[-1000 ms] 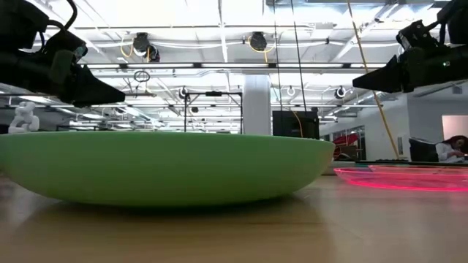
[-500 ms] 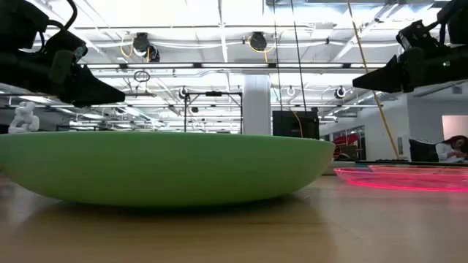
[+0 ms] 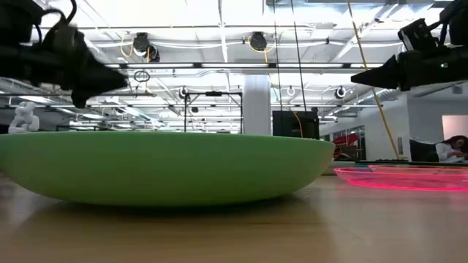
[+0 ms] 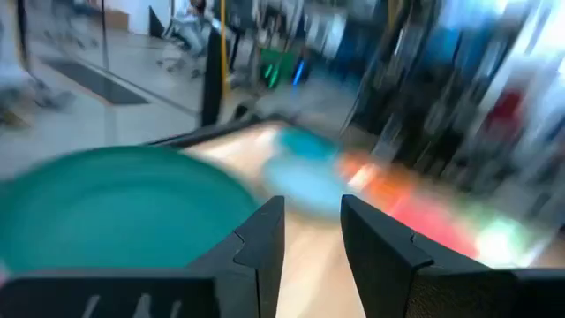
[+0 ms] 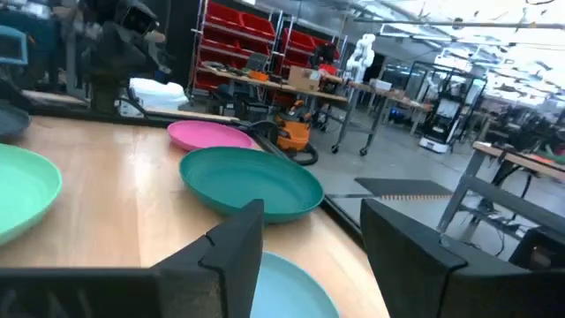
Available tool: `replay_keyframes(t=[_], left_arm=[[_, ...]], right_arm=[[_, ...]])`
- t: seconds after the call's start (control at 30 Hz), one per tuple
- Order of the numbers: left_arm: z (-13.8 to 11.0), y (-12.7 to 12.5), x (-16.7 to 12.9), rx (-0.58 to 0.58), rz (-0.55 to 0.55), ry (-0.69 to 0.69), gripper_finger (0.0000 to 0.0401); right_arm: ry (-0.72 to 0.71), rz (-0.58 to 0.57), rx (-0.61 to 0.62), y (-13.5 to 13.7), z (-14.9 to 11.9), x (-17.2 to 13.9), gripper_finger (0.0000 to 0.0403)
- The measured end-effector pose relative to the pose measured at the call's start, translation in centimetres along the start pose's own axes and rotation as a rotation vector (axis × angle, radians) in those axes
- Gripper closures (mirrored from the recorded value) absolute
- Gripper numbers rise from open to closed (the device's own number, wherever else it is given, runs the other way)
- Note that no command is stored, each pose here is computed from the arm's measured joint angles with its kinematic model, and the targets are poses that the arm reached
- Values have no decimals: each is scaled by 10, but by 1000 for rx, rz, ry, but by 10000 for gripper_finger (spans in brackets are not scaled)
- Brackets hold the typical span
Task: Stack plastic plates
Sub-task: Stack the light green plate on the dark green plate
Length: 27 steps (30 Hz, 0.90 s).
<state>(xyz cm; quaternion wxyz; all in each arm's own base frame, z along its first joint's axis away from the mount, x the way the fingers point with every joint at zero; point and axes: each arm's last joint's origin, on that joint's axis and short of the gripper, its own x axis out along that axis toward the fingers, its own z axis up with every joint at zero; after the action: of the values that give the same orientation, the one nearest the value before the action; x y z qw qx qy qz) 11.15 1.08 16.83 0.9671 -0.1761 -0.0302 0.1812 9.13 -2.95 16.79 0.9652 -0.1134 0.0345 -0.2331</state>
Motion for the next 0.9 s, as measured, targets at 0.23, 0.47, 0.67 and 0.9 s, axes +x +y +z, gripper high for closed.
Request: replay_keyframes(t=[0.23,0.47,0.67,0.9], left_arm=[[12,-4,-1,-126,-49,-119,281],[12,-4,-1,-110,-45,-113,281],[12,-4,-1,-137,-46,-113,281],[12,-4,-1,-230,-61,-107,281]], right_arm=[[-59,117,786,2,8,0,220],[-87,70,915,-1,10,-1,220],[-3,41,752,1,1,1,220],[-70,-66,791,-3,6,1,220]])
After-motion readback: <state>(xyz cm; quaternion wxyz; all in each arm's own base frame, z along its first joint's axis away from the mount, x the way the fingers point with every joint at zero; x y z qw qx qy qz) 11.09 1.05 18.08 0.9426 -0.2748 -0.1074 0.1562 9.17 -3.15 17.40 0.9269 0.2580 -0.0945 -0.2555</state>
